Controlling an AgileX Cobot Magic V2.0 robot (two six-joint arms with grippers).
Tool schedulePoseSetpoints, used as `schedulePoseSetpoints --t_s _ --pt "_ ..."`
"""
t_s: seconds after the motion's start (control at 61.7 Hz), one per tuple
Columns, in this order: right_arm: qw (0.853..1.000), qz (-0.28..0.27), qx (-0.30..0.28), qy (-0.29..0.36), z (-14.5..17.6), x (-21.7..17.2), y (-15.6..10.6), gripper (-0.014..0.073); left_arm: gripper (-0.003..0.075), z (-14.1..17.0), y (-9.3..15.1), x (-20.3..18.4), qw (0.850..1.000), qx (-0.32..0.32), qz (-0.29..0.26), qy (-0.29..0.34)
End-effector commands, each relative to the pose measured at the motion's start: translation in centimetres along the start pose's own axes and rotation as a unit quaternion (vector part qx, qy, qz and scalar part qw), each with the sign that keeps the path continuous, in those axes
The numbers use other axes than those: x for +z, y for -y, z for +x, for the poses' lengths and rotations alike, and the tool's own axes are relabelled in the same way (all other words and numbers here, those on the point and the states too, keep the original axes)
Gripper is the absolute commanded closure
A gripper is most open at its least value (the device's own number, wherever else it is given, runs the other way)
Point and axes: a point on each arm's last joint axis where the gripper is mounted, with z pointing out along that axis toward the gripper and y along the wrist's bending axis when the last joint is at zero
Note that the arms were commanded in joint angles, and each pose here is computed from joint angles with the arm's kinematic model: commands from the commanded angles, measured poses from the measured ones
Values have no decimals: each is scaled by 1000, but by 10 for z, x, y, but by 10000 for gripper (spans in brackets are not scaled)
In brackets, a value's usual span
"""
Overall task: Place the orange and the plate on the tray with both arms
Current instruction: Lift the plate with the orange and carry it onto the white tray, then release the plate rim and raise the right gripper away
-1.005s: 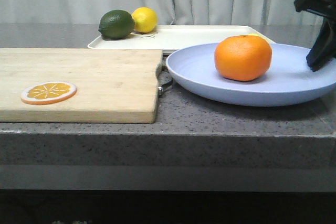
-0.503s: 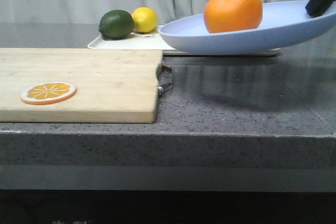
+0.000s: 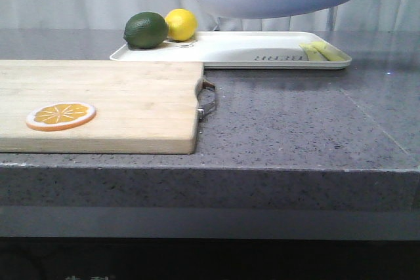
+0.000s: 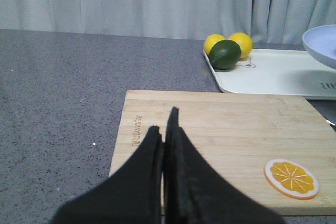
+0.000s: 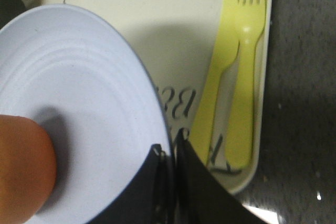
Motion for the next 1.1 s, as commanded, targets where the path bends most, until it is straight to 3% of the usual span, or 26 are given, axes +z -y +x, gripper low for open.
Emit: schedulePoseSetpoints --t_s 0.0,0.341,0.551,0.665,0.827,0.924,0.989,1.086 --pt "996 -45 6 75 -30 -18 -25 655 738 -15 1 -2 999 -7 5 48" --pt "995 -53 -9 87 -48 65 -33 655 738 -15 1 -2 999 -7 5 48" --pt "996 -31 -20 86 -45 83 -27 642 738 -15 1 -2 999 -7 5 48" --pt "996 -29 -21 87 -45 83 -27 544 738 -15 1 -2 999 -7 5 48" --pt "997 -28 -25 74 -44 76 -30 253 738 -15 1 -2 999 -7 5 48" --pt "996 -19 -36 80 -47 60 -34 156 738 -15 1 -2 999 -7 5 48" --pt "995 -2 -51 87 -49 45 -38 186 738 -15 1 -2 999 -7 5 48" --pt "993 26 -65 97 -52 18 -45 338 738 -15 1 -2 999 -7 5 48"
